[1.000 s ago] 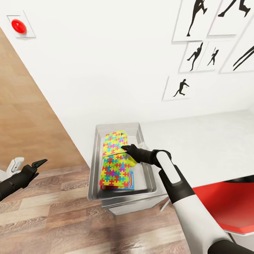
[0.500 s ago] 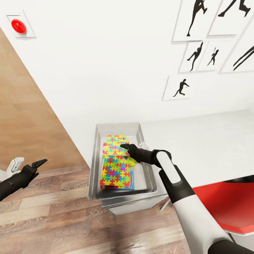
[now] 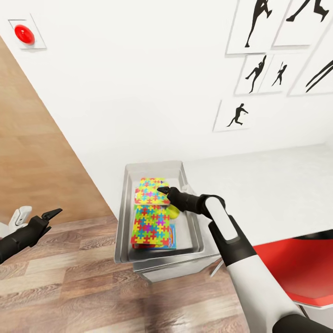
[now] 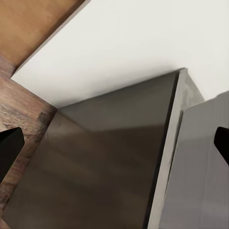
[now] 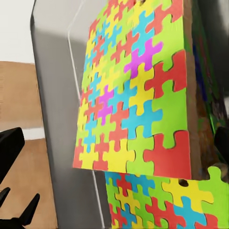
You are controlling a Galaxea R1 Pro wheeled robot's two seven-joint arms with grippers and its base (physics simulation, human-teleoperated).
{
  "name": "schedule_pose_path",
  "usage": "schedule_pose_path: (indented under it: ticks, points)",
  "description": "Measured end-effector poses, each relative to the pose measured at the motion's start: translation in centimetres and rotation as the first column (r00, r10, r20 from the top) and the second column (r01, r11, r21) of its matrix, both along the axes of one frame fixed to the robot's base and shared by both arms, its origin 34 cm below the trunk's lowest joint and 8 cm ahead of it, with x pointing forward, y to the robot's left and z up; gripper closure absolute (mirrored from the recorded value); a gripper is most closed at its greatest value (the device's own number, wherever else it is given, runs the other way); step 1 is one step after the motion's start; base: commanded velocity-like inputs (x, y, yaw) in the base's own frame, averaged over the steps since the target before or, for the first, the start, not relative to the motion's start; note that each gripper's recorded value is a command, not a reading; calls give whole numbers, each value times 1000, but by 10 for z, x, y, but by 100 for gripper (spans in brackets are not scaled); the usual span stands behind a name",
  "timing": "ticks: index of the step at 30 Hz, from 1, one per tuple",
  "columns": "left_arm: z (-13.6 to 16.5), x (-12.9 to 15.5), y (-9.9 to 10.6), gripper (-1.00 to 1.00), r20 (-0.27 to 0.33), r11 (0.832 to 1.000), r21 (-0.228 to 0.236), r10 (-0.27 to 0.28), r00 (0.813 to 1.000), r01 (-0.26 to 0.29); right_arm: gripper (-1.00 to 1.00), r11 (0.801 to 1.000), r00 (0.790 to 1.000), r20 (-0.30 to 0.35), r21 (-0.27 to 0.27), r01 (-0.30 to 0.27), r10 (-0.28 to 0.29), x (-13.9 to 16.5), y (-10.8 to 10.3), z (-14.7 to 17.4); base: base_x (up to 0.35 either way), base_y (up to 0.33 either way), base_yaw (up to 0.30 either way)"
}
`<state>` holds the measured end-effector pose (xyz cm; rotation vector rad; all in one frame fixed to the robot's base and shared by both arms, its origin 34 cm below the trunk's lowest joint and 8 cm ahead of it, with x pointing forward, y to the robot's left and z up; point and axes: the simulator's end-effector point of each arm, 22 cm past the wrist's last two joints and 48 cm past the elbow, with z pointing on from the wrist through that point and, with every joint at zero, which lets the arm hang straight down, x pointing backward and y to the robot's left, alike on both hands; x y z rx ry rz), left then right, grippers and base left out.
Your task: Put all the toys in the child's room - the three board games (two on the bed and one on the table), the two jigsaw puzzles on the table, and the tennis ball on the table - inside the toy box on the table in the child's room.
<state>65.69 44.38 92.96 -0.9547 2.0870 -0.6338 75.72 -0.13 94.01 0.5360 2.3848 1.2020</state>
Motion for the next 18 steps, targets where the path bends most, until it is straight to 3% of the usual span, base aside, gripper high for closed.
schedule_pose_path:
  ticks: [9, 18]
  points:
    - [0, 0, 0, -100, 1, 1000, 0, 0, 1000, 0, -100, 1000, 998, 60, 4, -9, 9, 4, 4, 24, 0, 0, 0]
    - [0, 0, 0, -100, 0, 1000, 0, 0, 1000, 0, -100, 1000, 996, 84, -31, -5, 8, 6, 1, 32, 0, 0, 0]
